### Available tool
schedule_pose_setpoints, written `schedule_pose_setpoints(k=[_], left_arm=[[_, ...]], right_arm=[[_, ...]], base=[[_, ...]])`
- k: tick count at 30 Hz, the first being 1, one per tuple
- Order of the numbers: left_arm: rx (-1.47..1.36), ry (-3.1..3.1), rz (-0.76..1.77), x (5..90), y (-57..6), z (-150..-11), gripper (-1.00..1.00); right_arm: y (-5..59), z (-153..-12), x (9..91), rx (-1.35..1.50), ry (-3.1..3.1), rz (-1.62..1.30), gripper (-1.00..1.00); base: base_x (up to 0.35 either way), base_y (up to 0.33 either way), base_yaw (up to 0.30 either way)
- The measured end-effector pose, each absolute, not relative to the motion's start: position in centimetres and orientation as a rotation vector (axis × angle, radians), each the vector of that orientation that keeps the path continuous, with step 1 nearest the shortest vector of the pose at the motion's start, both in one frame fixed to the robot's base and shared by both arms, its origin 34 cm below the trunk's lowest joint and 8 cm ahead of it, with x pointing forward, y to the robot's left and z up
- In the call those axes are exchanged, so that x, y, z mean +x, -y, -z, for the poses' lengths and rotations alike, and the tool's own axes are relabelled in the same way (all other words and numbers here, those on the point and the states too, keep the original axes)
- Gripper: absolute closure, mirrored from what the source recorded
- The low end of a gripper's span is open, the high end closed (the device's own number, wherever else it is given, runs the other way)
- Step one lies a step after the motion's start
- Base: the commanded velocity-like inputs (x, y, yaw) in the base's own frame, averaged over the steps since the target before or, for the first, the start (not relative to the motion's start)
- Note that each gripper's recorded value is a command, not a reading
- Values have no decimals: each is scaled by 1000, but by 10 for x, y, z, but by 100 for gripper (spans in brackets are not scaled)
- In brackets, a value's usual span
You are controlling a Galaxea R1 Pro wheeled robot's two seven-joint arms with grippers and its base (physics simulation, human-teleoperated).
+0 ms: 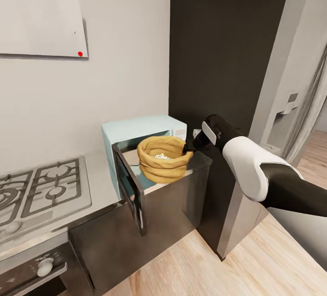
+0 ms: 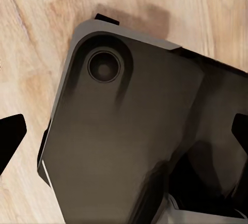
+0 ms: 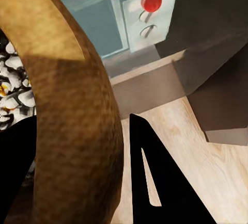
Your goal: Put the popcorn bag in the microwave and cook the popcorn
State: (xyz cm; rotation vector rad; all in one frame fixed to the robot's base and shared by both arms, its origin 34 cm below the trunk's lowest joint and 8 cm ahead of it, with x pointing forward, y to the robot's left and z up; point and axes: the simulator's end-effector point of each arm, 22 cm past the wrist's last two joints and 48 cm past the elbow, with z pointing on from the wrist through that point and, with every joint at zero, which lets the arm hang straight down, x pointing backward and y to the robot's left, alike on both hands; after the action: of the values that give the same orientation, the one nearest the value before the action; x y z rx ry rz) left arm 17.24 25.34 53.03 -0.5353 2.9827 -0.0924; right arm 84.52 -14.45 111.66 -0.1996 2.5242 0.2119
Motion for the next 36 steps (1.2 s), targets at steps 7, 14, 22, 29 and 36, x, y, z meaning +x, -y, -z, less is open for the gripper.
schedule_pose_setpoints(k=[7, 14, 22, 29, 36], left_arm=[[-536, -2983, 94, 173, -252, -530, -100], [-536, -2983, 95, 172, -252, -530, -100], [-537, -2983, 95, 173, -252, -530, -100], [-535, -2983, 93, 172, -253, -530, -100], [-537, -2983, 86, 172, -256, -530, -100]], right_arm=[[145, -1116, 845, -200, -2525, -211, 100], [146, -1116, 846, -198, -2525, -210, 100], [148, -1116, 846, -196, -2525, -201, 100], [150, -1116, 846, -192, -2525, -203, 100], [161, -1100, 841, -191, -2566, -168, 100]], base=[[29, 23, 0], [0, 0, 177], [0, 0, 67], [22, 0, 0], [0, 0, 0]])
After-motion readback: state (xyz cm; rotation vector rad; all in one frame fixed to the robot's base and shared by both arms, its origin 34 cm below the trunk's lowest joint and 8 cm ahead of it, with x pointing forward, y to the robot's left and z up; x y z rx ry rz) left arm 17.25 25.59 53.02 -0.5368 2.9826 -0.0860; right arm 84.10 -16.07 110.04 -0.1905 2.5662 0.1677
